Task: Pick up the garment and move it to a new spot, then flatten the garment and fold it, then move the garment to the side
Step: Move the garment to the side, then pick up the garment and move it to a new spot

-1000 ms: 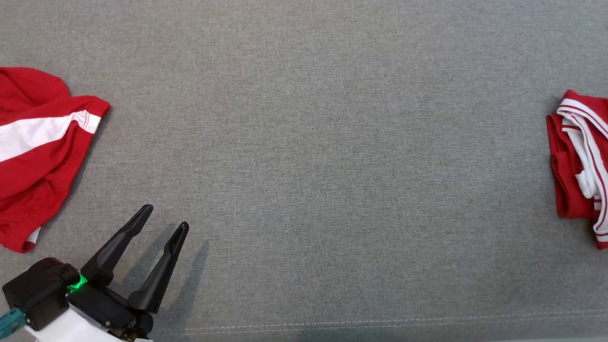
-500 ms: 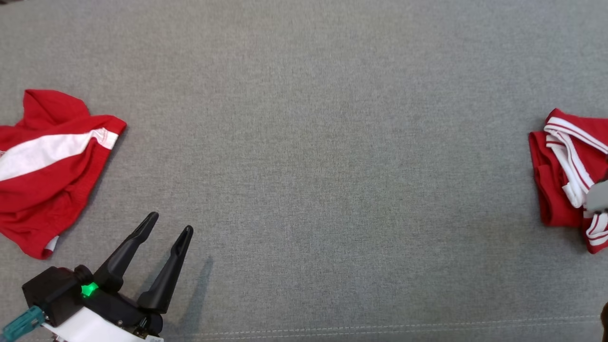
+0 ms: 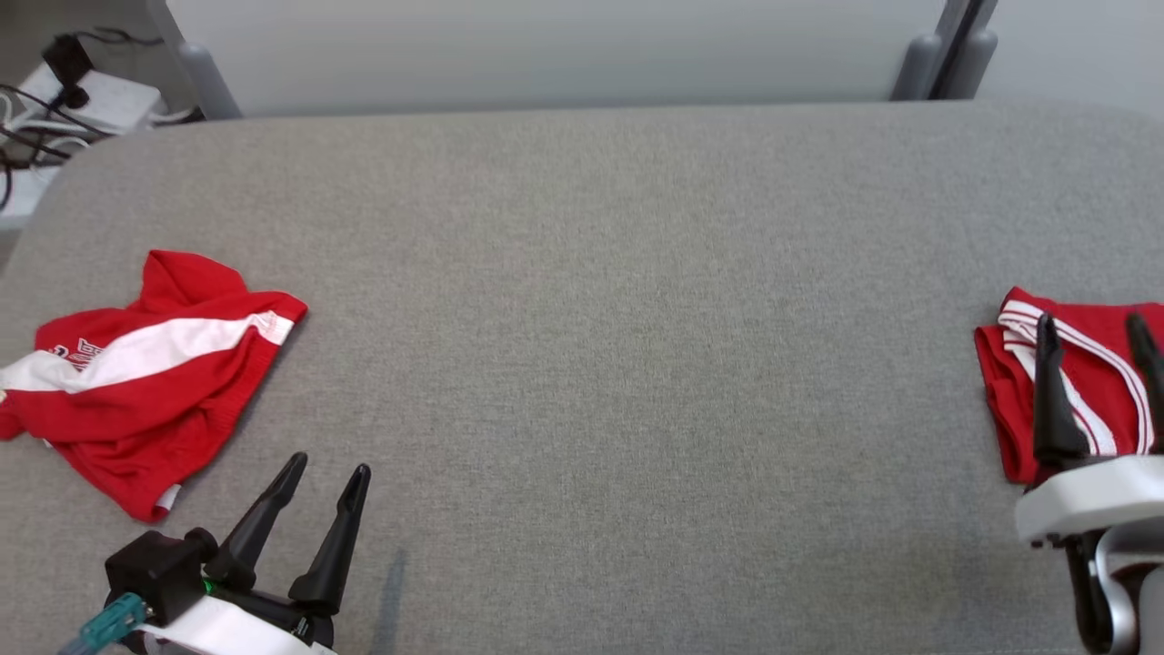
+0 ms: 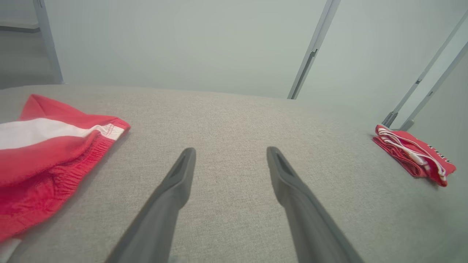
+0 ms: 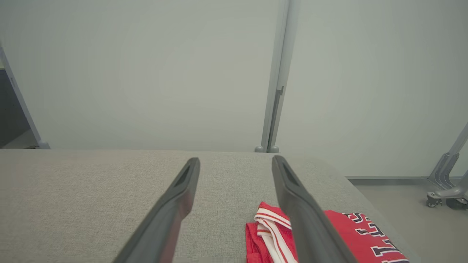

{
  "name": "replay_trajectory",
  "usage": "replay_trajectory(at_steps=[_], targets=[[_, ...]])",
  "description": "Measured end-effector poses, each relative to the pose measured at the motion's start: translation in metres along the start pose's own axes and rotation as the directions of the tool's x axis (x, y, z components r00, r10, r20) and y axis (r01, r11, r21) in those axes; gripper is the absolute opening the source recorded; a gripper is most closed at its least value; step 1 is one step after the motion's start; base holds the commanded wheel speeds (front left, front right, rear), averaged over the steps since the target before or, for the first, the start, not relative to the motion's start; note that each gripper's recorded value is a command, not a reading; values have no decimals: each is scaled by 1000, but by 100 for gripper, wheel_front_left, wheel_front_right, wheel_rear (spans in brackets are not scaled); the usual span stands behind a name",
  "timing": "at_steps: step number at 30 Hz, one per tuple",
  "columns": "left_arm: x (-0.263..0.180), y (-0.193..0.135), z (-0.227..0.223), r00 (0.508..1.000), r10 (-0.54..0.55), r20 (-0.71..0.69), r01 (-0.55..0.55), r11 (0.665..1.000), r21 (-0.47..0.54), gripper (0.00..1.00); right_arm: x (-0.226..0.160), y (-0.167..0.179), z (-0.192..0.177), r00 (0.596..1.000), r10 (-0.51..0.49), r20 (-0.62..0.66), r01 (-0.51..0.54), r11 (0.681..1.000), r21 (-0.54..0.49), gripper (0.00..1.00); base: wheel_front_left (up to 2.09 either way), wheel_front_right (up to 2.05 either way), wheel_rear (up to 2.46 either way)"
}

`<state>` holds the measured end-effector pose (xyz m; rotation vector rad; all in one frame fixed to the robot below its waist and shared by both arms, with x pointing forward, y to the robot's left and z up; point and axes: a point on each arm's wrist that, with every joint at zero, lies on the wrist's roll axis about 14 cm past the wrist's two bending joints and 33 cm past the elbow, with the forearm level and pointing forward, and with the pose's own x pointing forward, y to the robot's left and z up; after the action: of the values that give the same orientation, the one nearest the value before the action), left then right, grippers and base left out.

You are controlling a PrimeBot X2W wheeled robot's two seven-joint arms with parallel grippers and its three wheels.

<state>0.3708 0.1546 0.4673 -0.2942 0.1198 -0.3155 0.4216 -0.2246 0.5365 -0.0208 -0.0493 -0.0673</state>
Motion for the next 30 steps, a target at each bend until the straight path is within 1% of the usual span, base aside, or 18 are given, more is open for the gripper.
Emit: replay_trajectory(at_steps=[3,12,16,21,25,30], targets=[[-8,3,-1,999,39,13,-40,999,11,100,-15,8,-7,1000,24,-12,-23,999,28,100,0,0,0],[-24,13,2,991,123,47,-124,992,22,100,-41,21,-19,997,65,-37,-63,997,47,100,0,0,0],[-28,21,6,985,160,67,-162,986,25,100,-44,24,-20,997,72,-28,-71,996,50,100,0,0,0],[-36,29,2,978,197,62,-200,979,39,100,-55,23,-32,996,72,-50,-70,996,57,100,0,0,0],[-38,33,3,973,220,72,-222,974,30,100,-56,24,-36,996,74,-51,-70,996,62,100,0,0,0],[-40,41,10,966,242,93,-247,968,45,100,-56,27,-37,996,81,-45,-78,995,66,100,0,0,0]])
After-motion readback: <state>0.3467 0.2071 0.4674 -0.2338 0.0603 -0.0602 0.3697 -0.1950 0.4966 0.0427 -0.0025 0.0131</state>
